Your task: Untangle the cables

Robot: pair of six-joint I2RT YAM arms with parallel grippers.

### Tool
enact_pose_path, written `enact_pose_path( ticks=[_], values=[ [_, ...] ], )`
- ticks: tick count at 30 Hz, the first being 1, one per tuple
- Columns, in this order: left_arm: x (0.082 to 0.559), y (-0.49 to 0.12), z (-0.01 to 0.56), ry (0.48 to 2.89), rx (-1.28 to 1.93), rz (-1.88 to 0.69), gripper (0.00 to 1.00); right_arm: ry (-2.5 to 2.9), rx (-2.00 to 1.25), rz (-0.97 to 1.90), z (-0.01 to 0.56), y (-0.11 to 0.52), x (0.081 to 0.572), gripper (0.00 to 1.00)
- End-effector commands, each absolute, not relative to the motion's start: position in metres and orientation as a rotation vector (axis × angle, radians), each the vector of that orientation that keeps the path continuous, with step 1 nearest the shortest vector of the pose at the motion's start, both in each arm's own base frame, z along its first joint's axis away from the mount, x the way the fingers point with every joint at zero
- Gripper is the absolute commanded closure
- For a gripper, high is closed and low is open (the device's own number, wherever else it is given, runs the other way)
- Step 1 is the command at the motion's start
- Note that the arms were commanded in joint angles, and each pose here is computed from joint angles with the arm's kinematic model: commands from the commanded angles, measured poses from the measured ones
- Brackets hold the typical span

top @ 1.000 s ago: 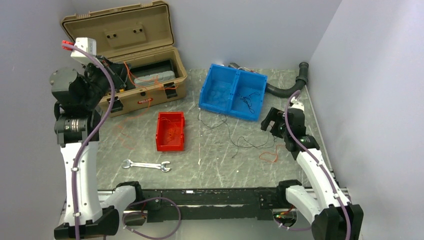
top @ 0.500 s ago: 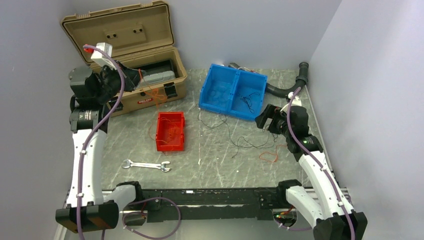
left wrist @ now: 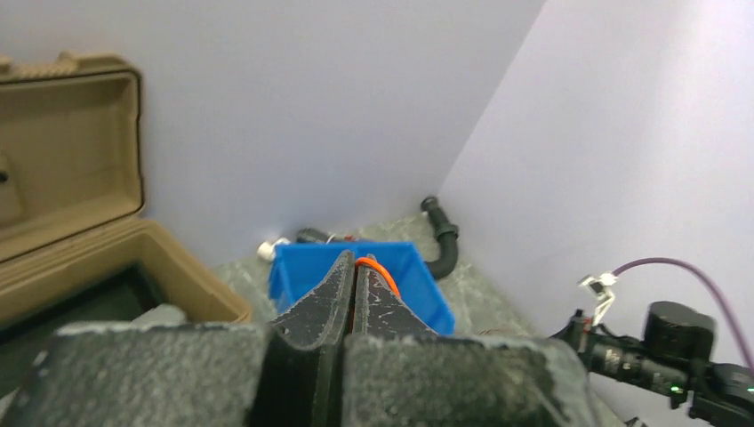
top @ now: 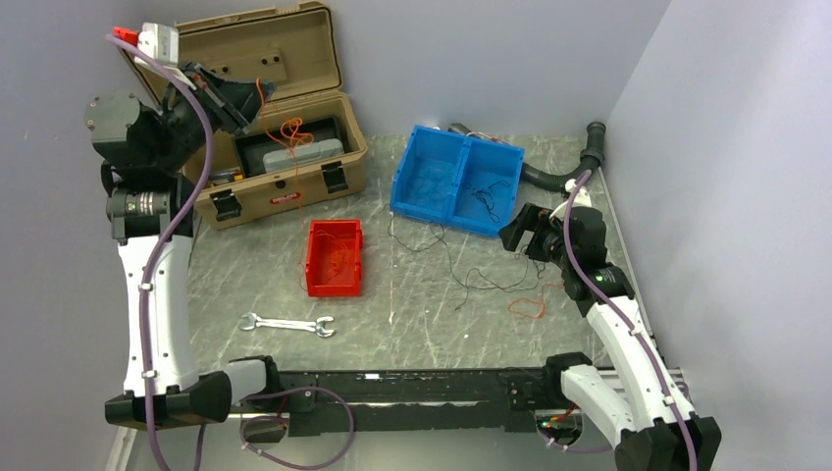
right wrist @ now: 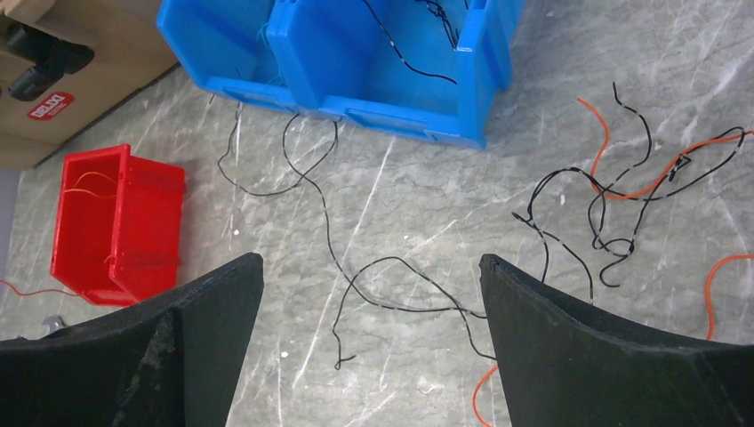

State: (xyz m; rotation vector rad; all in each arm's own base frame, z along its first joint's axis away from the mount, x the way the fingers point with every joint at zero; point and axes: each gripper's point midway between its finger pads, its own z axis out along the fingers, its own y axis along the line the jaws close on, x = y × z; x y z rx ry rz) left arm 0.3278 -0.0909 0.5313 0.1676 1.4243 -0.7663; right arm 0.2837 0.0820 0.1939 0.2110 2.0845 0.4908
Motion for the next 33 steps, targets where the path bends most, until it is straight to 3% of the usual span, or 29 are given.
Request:
enact_pose_path(
  ticks=[1, 8, 12, 19, 26, 33],
  values=[
    [0.314, -0.103, 0.571, 1.329, 0.227, -0.852, 1.00, 1.991, 0.180, 0.521, 0.223, 0.087, 0.294, 0.07],
    [0.310, -0.107, 0.595, 1.276, 0.254, -0.889, 1.00, 1.966, 0.049, 0.655, 0.233, 0.111, 0.293, 0.07],
    [0.308, -0.111, 0.594, 1.268, 0.270, -0.923, 1.00, 1.823, -0.230, 0.923, 0.260, 0.180, 0.278, 0.09],
    [0.308, -0.112, 0.584, 1.292, 0.268, -0.931, 1.00, 1.648, -0.620, 1.085, 0.270, 0.315, 0.251, 0.09],
    [0.302, -0.111, 0.579, 1.313, 0.269, -0.907, 1.00, 1.528, -0.761, 1.172, 0.255, 0.428, 0.246, 0.12],
    [0.300, -0.111, 0.574, 1.321, 0.262, -0.904, 1.00, 1.487, -0.805, 1.214, 0.244, 0.499, 0.255, 0.14]
  ],
)
